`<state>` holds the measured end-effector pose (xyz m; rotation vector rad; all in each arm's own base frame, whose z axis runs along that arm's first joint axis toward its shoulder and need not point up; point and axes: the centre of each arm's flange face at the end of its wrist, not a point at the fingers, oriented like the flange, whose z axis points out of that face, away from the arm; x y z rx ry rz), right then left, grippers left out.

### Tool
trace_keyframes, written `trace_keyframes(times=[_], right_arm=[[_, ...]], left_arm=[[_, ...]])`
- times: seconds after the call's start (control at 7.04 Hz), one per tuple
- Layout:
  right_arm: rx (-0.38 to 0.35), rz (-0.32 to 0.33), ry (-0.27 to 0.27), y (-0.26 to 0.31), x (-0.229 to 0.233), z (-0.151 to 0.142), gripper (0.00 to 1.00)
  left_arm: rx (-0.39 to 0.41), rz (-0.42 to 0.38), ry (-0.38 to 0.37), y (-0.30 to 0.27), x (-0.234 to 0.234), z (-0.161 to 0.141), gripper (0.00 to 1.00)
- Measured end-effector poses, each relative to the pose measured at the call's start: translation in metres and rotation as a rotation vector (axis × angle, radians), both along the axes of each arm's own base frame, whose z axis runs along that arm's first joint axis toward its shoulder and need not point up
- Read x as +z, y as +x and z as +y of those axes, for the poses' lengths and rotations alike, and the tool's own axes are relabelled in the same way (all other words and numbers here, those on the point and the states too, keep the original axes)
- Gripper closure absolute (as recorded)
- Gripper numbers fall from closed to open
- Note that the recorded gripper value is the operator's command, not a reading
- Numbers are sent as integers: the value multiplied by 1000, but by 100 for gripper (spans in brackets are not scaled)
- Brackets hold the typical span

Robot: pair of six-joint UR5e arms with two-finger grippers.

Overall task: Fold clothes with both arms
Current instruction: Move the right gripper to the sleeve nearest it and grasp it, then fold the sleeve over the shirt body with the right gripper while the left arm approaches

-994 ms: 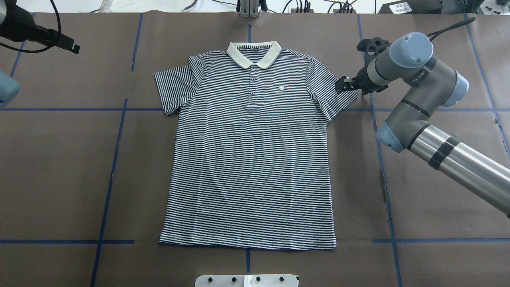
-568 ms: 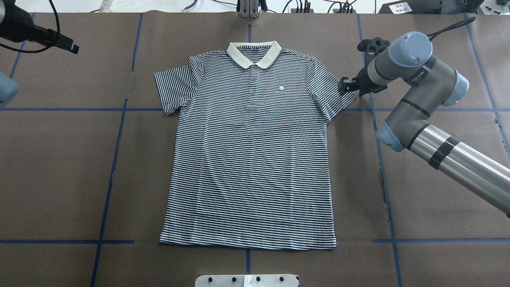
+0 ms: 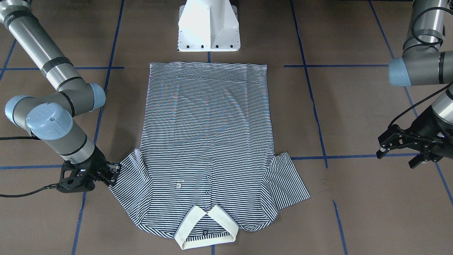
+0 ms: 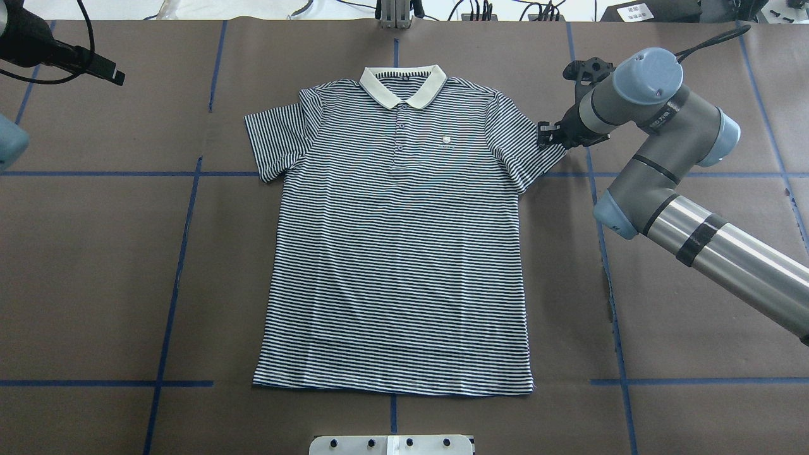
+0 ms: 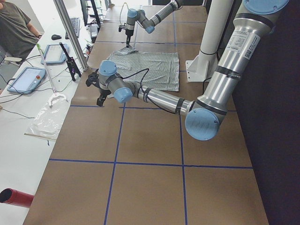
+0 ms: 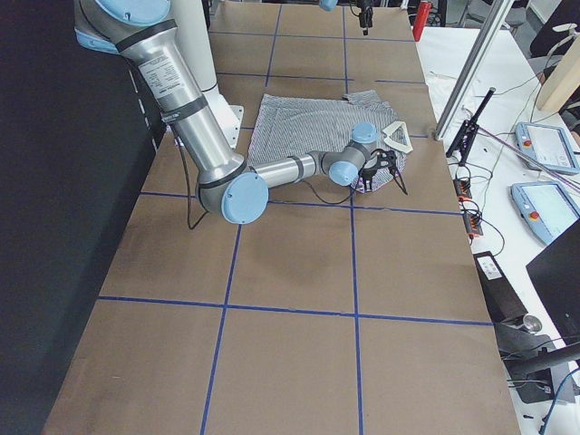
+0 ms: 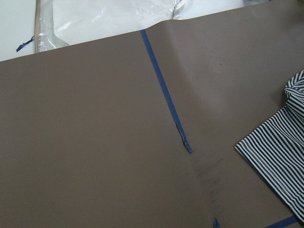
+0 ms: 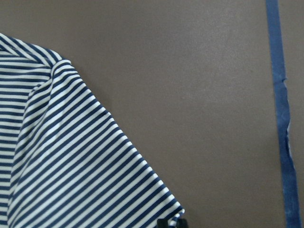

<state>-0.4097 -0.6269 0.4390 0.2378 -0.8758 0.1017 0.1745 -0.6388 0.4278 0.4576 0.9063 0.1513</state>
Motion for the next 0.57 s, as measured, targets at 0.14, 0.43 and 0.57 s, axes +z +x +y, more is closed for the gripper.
trace_keyframes(times=[0.14,0.43,0.57], right_arm=[[1,-12,4,0,-6,0,100],[8,-60,38,-4,-44,-4,100],[22,-97,42,-13,-76,-8,100]], left_arm=[[-2,2,0,0,-2,0,0],[-3,9,-2,0,-5,0,0],[-2,11,-2,0,-6,1,0]])
